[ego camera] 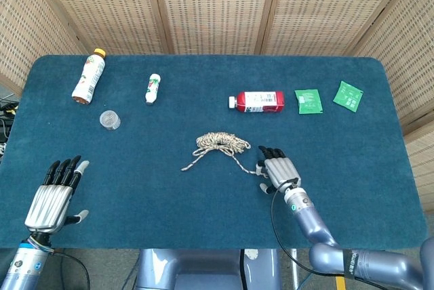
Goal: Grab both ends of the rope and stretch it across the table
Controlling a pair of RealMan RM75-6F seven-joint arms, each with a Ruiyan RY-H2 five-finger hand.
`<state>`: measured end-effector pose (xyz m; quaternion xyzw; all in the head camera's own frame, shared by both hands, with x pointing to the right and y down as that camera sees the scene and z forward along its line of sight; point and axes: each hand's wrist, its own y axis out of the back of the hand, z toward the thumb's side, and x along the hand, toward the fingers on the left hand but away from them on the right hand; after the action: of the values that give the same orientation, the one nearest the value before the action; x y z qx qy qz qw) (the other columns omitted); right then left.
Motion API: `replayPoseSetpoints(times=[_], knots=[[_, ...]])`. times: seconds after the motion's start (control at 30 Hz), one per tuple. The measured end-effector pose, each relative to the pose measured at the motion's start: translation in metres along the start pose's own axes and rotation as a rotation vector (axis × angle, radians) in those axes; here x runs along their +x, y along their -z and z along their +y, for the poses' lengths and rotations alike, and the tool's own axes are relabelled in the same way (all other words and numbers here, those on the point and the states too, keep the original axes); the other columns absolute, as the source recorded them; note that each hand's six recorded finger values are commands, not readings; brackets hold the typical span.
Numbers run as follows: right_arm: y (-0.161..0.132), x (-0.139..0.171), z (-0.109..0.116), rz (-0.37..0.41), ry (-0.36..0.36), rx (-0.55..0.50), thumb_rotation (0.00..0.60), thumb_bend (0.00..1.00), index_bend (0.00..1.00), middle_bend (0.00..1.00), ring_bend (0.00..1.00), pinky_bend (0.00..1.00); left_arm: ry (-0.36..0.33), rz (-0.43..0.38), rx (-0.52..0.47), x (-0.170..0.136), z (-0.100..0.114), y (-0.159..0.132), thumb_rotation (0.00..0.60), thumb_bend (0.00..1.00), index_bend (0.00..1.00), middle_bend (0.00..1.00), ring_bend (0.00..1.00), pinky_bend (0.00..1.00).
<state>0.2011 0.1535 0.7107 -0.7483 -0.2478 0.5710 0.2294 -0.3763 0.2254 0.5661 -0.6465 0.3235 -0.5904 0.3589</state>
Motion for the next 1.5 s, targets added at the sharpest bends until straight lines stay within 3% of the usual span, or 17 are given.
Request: replayPoseSetpoints(times=[0.57,1.13,1.3,1.5], knots=[[-0.005,-0.016,-0.014,-0.026,0.032,0.020,0.600,0.37,0.48,0.00,0.00,0.00,0.003,0.003,0.004,0.001,-0.001,0.001,0.600,0.00,0.00,0.00,0.00,0.00],[0.011,-0.020,-0.023,-0.028,0.089,0.095,0.600,0.37,0.48,0.00,0.00,0.00,0.010,0.000,0.008,0.001,-0.003,-0.001,0.600,0.00,0.00,0.00,0.00,0.00],[0.016,-0.022,-0.027,-0.038,0.086,0.097,0.600,0.38,0.52,0.00,0.00,0.00,0.009,0.001,0.007,0.001,-0.002,-0.001,0.600,0.00,0.00,0.00,0.00,0.00],[0.016,-0.022,-0.027,-0.029,0.100,0.101,0.600,0.45,0.63,0.00,0.00,0.00,0.012,0.000,0.009,0.002,-0.003,-0.001,0.600,0.00,0.00,0.00,0.00,0.00]])
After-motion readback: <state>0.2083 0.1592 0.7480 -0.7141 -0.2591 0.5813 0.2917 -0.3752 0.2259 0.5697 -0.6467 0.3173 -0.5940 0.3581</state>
